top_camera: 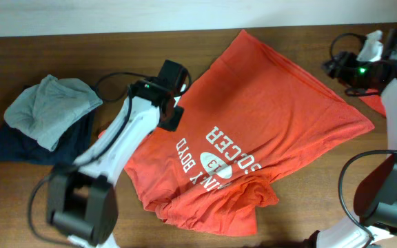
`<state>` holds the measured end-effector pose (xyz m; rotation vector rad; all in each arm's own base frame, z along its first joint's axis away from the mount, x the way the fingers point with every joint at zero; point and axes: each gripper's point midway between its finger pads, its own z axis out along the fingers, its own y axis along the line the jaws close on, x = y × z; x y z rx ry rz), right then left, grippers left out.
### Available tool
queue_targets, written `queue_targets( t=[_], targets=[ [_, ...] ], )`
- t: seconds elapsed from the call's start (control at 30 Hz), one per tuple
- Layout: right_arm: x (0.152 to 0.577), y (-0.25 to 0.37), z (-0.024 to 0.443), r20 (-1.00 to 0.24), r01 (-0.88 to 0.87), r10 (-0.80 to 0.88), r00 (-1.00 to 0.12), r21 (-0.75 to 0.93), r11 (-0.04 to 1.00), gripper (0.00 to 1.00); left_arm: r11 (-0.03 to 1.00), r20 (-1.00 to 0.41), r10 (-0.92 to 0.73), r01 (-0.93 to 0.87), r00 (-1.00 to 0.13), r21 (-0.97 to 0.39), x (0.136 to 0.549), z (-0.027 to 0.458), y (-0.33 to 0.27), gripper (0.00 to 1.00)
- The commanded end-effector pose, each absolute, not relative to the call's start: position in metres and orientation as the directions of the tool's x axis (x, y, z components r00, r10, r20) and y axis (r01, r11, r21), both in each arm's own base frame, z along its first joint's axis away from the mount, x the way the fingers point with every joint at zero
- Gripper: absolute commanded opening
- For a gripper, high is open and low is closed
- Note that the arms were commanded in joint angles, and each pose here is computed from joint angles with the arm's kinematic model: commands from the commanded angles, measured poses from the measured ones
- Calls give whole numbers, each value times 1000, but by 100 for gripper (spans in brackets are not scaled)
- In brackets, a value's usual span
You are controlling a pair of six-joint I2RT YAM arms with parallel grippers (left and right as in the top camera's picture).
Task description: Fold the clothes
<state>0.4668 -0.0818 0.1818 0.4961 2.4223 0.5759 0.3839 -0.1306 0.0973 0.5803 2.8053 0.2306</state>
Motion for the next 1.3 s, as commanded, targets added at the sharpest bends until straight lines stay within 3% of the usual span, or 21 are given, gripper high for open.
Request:
queue_targets(
  t=[0.0,0.07,0.27,0.37,0.47,0.63,0.67,0.7,0.77,0.93,1.0,1.1,1.27],
  targets=[
    [467,-60,182,-444,179,442,-779,518,837,60,852,-74,500,474,-863,223,389,42,-112,42],
    [466,-55,181,-436,175,433,-789,517,838,60,854,-46,480,455,-876,251,395,27,-98,37],
    [457,-57,174,-408,197,425,-808,492,848,60,876,-114,435,390,-893,285,420,24,-79,38],
    [456,-57,173,-404,200,426,-809,492,847,60,876,-131,444,399,-886,271,425,23,-80,23],
    [456,-57,173,-405,199,426,-809,492,847,60,872,-130,460,419,-879,254,424,22,-84,0],
    [456,-59,172,-407,205,426,-808,484,851,60,871,-113,460,423,-881,251,420,23,-83,0],
    [456,-59,172,-406,206,426,-808,484,851,60,869,-95,461,428,-882,248,416,22,-82,1],
    [456,-58,172,-405,206,427,-809,484,850,60,867,-72,463,435,-883,244,410,21,-81,25],
    [456,-59,172,-405,207,427,-809,483,851,60,864,-34,464,444,-885,237,401,20,-78,46],
    [456,-61,171,-408,212,425,-808,471,856,60,865,-29,464,446,-885,231,400,20,-79,51],
    [455,-61,171,-408,212,425,-808,471,856,60,870,-52,464,444,-884,216,403,19,-83,32],
    [455,-61,171,-408,212,425,-808,472,856,60,871,-55,464,445,-884,207,405,15,-85,16],
    [455,-61,171,-407,212,425,-808,472,856,60,872,-6,466,458,-885,173,396,-2,-87,7]
  ],
)
